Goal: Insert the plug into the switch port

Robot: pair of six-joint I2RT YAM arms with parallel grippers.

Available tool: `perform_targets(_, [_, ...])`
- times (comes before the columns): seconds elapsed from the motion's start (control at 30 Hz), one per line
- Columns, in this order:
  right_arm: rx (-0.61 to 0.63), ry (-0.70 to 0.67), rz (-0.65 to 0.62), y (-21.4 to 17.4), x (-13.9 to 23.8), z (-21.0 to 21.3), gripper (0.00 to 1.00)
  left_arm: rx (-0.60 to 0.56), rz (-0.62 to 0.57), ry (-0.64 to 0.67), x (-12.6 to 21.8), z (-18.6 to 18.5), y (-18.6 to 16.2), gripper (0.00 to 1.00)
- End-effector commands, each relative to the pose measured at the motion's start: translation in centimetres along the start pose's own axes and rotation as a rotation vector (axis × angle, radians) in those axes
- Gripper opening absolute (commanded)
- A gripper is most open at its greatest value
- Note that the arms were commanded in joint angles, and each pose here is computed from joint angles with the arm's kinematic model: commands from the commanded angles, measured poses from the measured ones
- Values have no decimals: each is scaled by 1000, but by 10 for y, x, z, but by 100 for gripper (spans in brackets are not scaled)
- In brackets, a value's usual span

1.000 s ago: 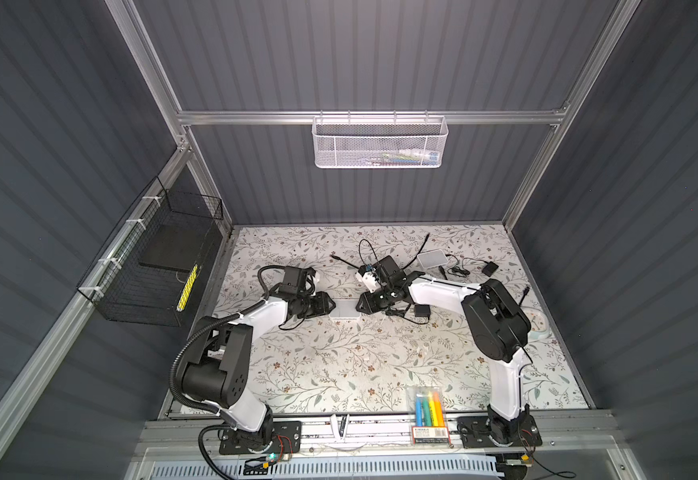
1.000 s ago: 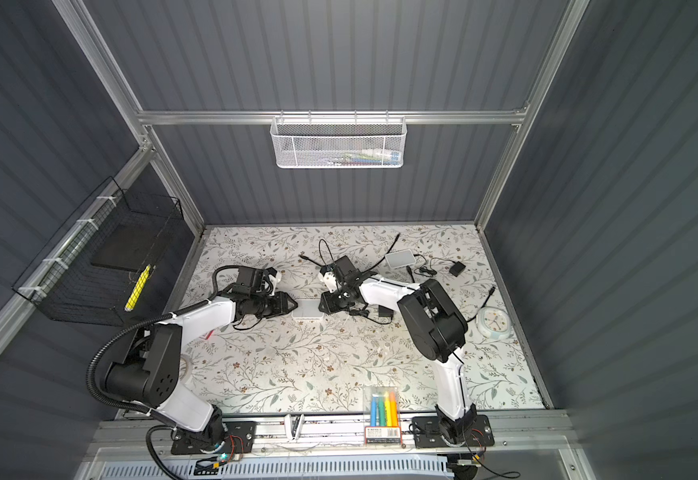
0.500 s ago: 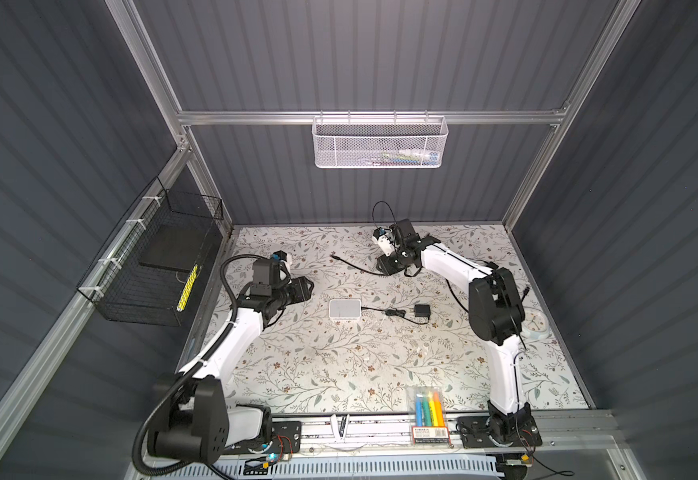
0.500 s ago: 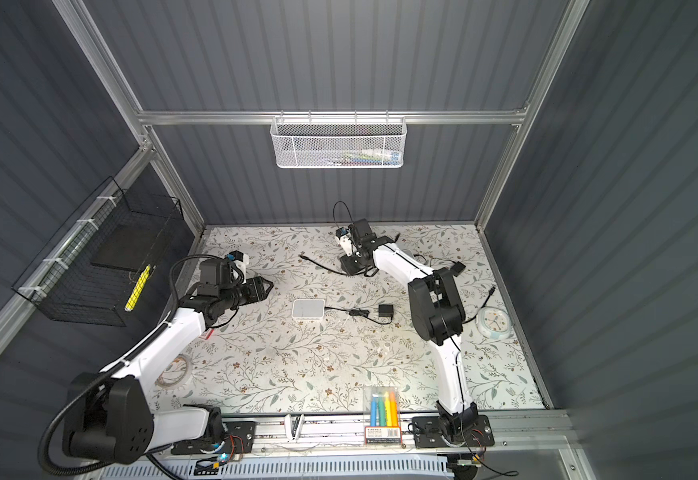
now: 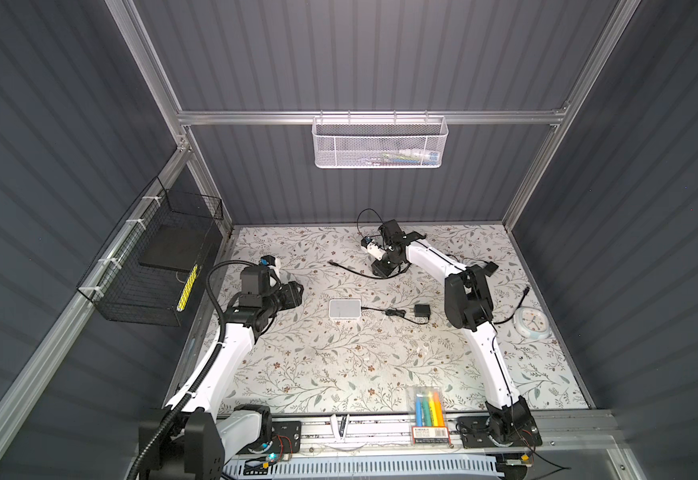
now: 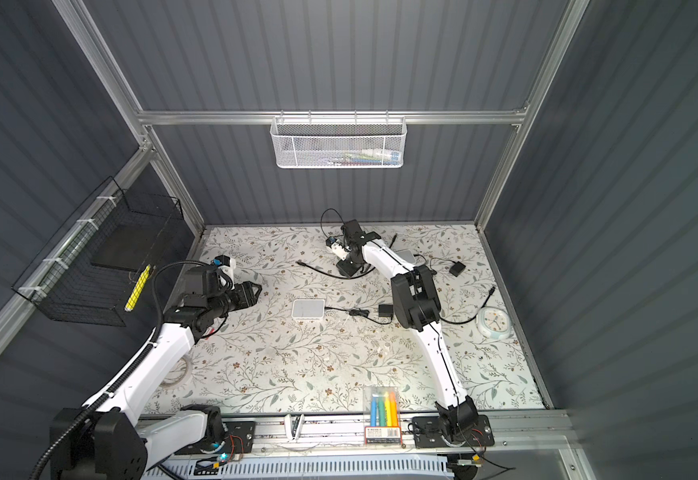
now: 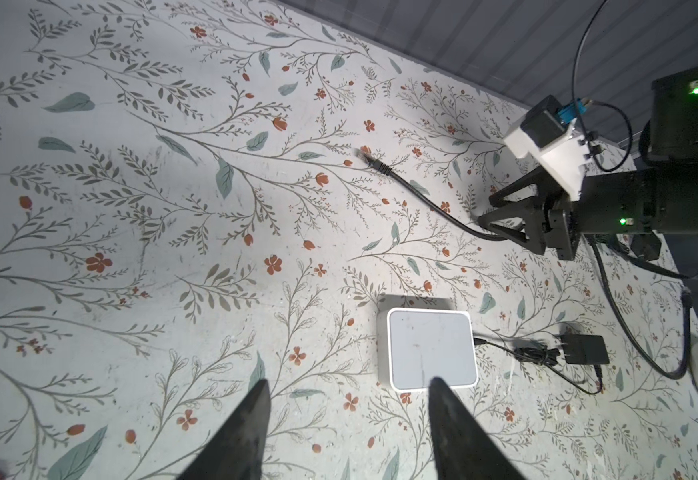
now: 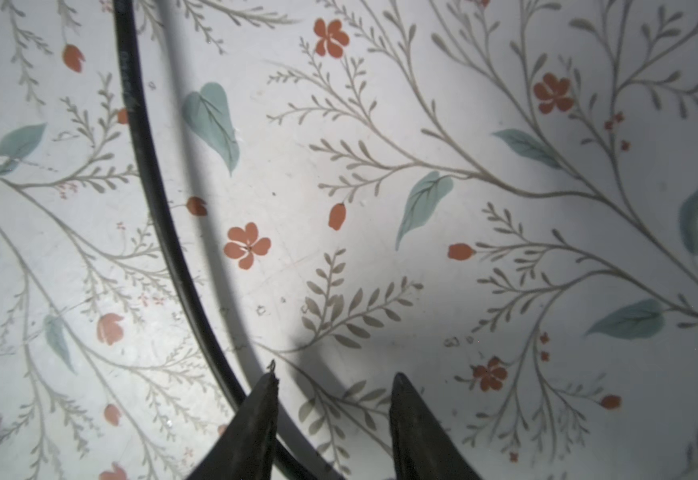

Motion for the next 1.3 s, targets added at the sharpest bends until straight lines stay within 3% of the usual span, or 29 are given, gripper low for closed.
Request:
perform_targets(0.0, [38,32,48,-4,-7,15,46,-13,18,-10,-6,3,-1,61])
perform_targets(0.4, [10,24,-9,12,17,20,46,15,37,-45,-18,9,-6,61])
perform_targets(0.73, [26,67,55,-5,-8,36,45,28,54,-58,-20,10,-14,61])
perform_targets(0.97, [20,78,70,-9,-18,37,31,39,54,-64,-21,10,-18,61])
perform_targets(1.27, [64,104,30,0,-8,40,6,44,45,-82,-20,9,-19,60])
Point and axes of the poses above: each gripper's point midway between its finger pads, its own x axis back along the fingers, its own z axis along the line the jaws close on, y = z × x, the point moved 6 cm from there along x, back along the fingers, and after that the axes turned 3 degrees about -x, right-handed, at the moved point
